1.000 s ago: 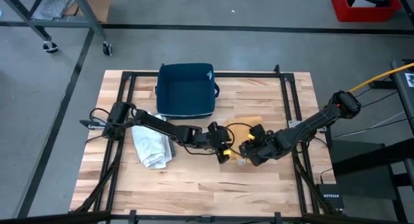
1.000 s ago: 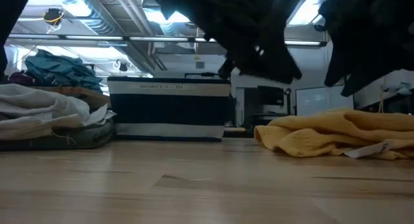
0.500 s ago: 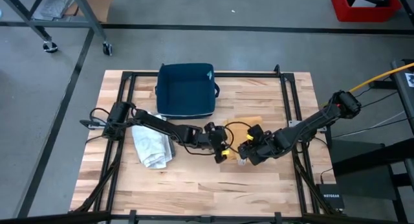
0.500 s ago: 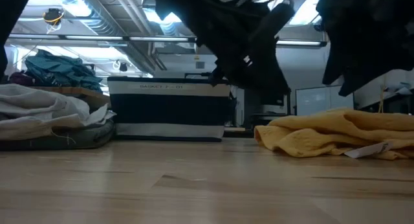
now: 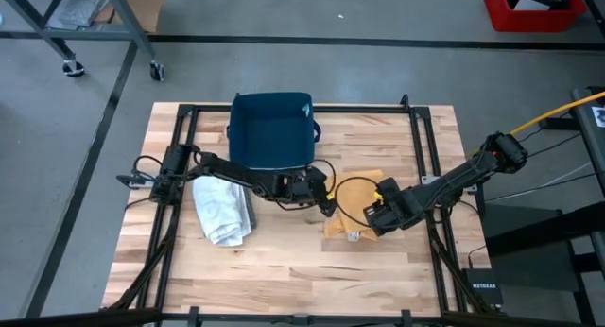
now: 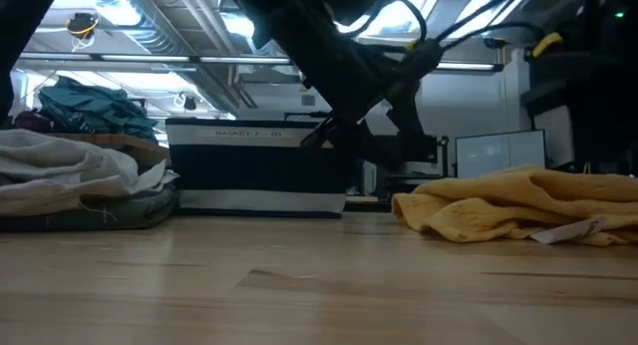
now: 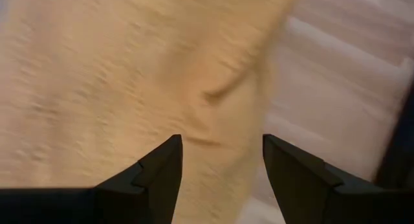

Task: Fold towel
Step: Stack the folded yellow towel on top of the folded white patterned towel

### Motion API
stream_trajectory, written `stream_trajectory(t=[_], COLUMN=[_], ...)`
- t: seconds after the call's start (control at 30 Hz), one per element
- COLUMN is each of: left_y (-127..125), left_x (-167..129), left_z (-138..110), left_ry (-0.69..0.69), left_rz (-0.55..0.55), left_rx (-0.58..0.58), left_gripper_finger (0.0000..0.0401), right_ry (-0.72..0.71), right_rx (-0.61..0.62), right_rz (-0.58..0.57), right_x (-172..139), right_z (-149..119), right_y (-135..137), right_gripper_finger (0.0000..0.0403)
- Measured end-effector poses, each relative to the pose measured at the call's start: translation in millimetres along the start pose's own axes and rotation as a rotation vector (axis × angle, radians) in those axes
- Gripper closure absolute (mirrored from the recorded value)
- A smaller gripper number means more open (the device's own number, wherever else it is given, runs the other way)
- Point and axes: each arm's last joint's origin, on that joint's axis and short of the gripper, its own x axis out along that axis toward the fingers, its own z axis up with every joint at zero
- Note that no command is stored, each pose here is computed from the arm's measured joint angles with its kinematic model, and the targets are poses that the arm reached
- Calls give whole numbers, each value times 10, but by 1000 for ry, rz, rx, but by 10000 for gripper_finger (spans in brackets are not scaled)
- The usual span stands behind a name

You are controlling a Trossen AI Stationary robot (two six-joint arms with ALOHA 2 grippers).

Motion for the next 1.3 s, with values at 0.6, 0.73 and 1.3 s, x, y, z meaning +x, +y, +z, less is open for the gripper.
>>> stream_trajectory(t=[0.6, 0.73, 1.3], left_y=[100, 73, 267], left_x=[283, 265, 0], left_z=[-263, -279, -485], left_ry=[191, 195, 784], left_rz=[-33, -47, -90], left_rx=[-78, -51, 172], left_gripper_finger=[219, 219, 220], right_ry=[57, 54, 134], right_rx=[51, 42, 134], right_rz=[161, 130, 512], right_x=[343, 469, 442], right_z=[-132, -169, -211], right_y=[78, 53, 485], right_gripper_finger=[187, 187, 187])
